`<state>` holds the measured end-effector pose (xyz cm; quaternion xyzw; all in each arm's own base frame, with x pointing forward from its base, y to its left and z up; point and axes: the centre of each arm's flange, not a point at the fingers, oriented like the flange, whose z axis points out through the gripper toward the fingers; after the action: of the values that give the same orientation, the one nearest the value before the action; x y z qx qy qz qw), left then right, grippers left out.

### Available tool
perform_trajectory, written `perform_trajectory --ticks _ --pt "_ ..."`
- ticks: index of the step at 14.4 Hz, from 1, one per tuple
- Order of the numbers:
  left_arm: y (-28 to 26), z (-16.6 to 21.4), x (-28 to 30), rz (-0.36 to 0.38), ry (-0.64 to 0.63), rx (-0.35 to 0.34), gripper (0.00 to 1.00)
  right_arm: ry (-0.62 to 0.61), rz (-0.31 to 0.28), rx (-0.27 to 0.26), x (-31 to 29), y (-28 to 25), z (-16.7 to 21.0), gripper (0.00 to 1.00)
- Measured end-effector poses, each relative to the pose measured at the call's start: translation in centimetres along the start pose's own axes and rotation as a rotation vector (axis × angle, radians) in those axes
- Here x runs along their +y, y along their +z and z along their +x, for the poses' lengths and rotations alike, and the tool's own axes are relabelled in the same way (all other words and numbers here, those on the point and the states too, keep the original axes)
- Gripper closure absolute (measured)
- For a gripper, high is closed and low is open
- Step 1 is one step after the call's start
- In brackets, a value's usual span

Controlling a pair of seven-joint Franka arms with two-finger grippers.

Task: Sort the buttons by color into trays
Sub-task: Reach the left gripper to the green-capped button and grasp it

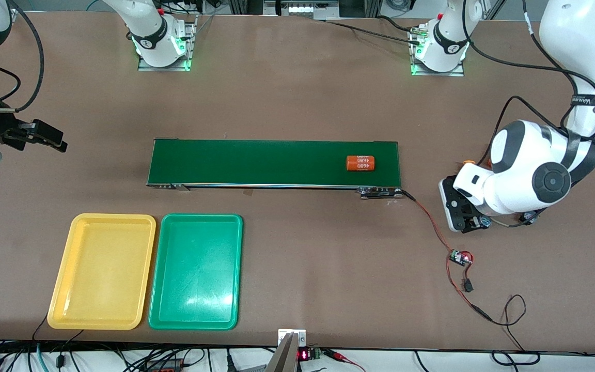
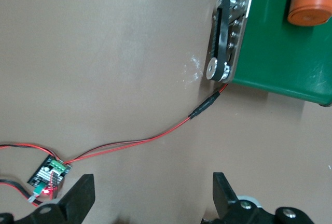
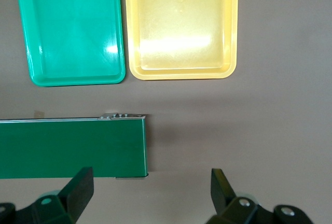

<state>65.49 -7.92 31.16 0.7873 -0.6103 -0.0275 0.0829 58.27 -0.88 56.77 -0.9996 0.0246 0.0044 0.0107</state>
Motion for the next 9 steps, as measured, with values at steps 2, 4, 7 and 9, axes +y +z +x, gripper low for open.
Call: perform_trajectory --ticks 2,4,7,9 --pt "0.6 -1.4 -1.2 0.028 -0.05 0.003 0.0 -0.002 0.0 0.001 -0.1 0.0 0.0 0.0" --pt "0.4 -4.2 -3.4 0.125 -0.09 0.031 0.0 -0.007 0.0 0.006 -0.4 0.0 0.0 0.0" --pt "0.5 -8.1 -5.1 0.152 -0.191 0.054 0.0 -0.009 0.0 0.009 -0.5 -0.1 0.1 0.0" --pt "1.3 -9.1 -5.5 0.138 -0.326 0.06 0.0 -0.008 0.0 0.01 -0.4 -0.1 0.1 0.0"
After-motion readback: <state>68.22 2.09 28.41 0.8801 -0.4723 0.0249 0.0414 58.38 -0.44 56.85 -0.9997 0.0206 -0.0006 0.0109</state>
